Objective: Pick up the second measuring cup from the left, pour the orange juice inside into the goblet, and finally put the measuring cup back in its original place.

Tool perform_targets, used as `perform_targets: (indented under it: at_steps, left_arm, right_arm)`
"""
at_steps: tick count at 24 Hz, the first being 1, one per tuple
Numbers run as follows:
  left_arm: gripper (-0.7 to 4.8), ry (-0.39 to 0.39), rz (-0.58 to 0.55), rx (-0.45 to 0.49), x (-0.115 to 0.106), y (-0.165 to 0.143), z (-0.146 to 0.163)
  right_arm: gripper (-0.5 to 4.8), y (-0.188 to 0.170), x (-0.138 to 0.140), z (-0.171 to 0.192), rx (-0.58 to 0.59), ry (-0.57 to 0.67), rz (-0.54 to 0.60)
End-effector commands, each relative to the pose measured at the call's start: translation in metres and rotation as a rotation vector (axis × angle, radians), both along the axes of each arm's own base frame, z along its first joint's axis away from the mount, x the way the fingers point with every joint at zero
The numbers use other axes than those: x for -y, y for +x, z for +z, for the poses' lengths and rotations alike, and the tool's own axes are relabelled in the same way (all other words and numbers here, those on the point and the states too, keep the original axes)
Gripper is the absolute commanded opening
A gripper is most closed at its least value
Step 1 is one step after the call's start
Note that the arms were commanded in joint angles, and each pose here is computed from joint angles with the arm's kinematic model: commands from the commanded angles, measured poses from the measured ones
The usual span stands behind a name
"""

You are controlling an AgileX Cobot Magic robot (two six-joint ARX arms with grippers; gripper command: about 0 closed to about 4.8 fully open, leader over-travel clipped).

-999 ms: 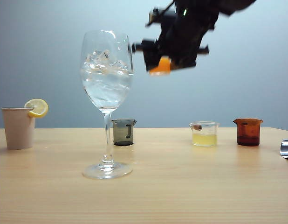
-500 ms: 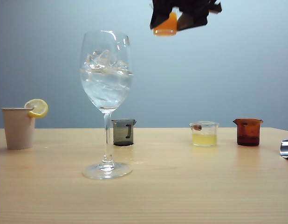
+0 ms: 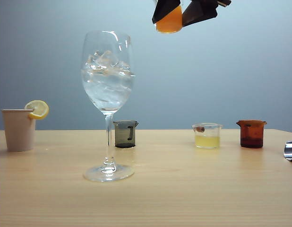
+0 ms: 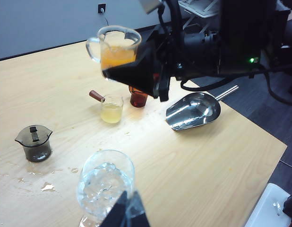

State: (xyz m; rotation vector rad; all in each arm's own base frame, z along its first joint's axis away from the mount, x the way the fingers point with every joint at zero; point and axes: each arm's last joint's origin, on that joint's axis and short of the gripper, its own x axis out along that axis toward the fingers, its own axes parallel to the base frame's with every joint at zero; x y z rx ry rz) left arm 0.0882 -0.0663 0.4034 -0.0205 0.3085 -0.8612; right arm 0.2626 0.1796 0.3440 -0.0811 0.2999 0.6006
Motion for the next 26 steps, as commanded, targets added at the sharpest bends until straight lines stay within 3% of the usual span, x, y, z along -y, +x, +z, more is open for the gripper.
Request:
perform_targets:
  at_steps: [1, 13, 19, 26]
  left_arm:
    - [-0.06, -0.010, -0.008, 0.017, -0.001, -0.001, 0.003]
    - [-0.06, -0.011, -0.008, 0.015, -0.001, -0.001, 0.003]
    - [-0.06, -0.011, -0.008, 0.015, -0.001, -0.001, 0.003]
    - [-0.06, -0.011, -0.012, 0.013, 0.000, -0.001, 0.003]
  right_arm:
    - [1.38, -0.002, -0.001, 0.000, 0.035, 0.001, 0.046]
    - [1.34, -0.015, -0.018, -0.022, 0.024, 0.008, 0.182]
    - [1.33, -0.028, -0.034, -0.023, 0.044, -0.033, 0.124]
    - [1.33, -0.026, -0.040, -0.028, 0.077, -0.083, 0.149]
